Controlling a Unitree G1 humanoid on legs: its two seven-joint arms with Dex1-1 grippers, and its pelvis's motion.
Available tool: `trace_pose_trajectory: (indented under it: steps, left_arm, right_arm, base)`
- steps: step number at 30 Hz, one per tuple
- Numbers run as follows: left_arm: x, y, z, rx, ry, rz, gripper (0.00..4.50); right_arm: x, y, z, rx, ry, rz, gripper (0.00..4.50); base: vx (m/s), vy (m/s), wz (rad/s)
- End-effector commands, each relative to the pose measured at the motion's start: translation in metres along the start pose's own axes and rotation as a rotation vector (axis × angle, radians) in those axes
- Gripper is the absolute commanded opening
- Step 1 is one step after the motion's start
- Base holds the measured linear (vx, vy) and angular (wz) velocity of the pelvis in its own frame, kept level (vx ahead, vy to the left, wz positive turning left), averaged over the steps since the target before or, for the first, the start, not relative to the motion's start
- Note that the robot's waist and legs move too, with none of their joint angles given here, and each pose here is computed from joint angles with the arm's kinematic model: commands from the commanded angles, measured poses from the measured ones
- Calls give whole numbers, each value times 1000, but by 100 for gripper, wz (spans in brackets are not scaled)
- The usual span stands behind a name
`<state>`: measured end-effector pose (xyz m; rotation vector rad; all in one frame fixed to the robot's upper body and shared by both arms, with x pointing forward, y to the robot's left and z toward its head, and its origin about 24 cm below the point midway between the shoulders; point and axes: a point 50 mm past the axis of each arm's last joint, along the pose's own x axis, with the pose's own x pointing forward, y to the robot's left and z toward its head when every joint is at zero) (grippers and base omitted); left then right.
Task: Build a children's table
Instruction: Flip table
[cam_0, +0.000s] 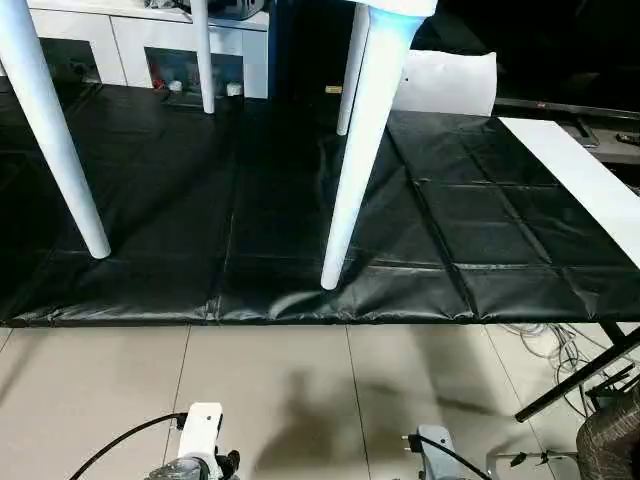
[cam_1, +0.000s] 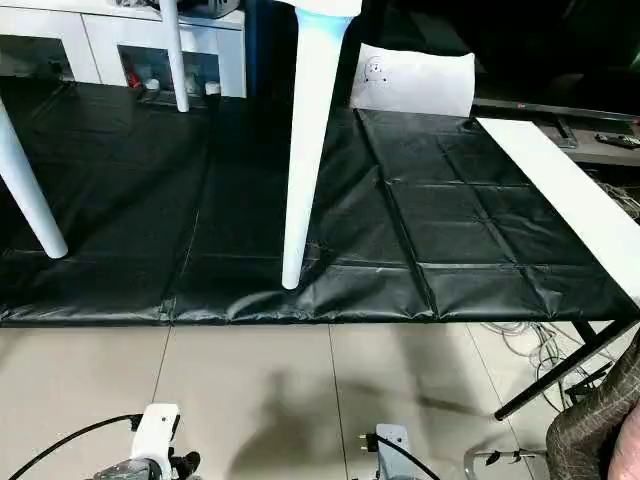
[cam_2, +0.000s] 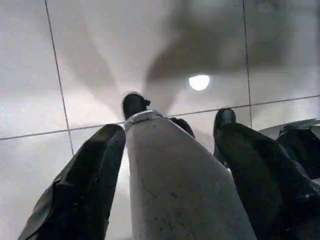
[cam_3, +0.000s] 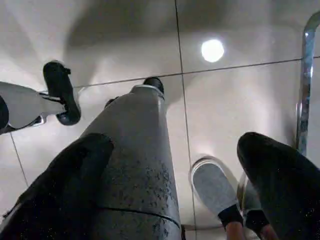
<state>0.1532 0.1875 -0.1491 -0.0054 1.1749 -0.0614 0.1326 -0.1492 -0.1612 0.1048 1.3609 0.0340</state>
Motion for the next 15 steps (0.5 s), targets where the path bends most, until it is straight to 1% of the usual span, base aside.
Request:
trace_pose_trajectory:
  steps: [1, 15]
  left_arm:
    - [1, -6, -13, -5, 53, -14, 344]
    - [1, -6, -13, -5, 53, -14, 344]
  right_arm:
    - [-1, -2, 4, 10, -7, -4, 450]
    - [-1, -2, 4, 10, -7, -4, 450]
  base:
    - [0, 0, 0]
    - [0, 0, 0]
